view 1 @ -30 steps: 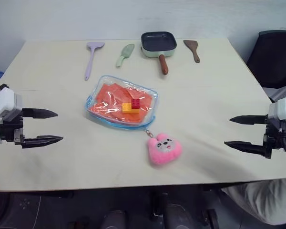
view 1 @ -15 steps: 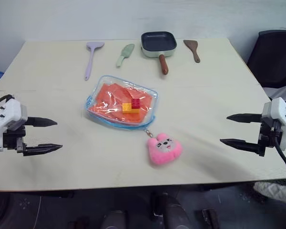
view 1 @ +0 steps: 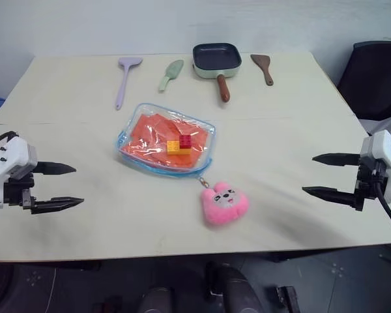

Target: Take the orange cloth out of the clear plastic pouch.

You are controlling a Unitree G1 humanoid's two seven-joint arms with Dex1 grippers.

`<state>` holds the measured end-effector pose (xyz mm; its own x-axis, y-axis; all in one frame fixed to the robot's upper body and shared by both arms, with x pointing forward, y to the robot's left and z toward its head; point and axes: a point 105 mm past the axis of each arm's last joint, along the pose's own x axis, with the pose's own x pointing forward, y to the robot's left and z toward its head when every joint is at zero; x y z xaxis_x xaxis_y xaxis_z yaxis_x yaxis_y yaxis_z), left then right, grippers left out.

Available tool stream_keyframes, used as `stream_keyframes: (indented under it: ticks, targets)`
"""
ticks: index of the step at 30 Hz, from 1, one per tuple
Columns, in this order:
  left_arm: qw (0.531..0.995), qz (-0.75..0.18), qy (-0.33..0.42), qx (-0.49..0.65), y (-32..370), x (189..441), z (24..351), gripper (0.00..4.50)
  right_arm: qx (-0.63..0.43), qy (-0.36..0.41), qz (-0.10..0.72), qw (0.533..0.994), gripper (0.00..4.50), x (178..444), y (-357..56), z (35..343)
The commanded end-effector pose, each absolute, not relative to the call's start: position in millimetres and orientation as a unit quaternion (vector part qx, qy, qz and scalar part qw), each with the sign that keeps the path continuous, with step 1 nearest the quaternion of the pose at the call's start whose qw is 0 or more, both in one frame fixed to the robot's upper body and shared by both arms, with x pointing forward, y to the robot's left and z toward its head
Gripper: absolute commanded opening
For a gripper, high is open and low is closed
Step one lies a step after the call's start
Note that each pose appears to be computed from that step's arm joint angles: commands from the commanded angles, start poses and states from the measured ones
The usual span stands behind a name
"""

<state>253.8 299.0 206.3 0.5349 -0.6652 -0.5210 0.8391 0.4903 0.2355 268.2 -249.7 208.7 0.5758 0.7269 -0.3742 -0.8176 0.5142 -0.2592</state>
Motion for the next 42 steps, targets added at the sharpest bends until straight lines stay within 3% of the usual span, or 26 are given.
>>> stream_keyframes:
  ticks: [1, 11, 22, 38, 42]
  targets:
    - [0.848, -0.457, 0.124, 0.238, 280.4, 266.9, 221.3, 4.42, -0.212, 0.083, 0.454, 0.861, 4.50, 268.2, -238.0, 216.3]
    - [0.805, -0.525, 0.037, 0.274, 194.4, 340.7, 216.5, 4.42, -0.161, 0.024, 0.511, 0.844, 4.50, 249.7, -167.0, 218.8]
    - [0.769, -0.561, 0.030, 0.304, 127.0, 407.8, 203.3, 4.42, -0.140, 0.013, 0.496, 0.857, 4.50, 232.2, -148.8, 215.6]
    - [0.765, -0.568, 0.054, 0.298, 68.2, 419.8, 169.0, 4.42, -0.146, 0.001, 0.444, 0.884, 4.50, 214.7, -152.3, 225.1]
    - [0.767, -0.567, 0.056, 0.294, 69.6, 419.9, 167.9, 3.57, -0.147, 0.001, 0.439, 0.886, 4.50, 212.4, -151.7, 226.6]
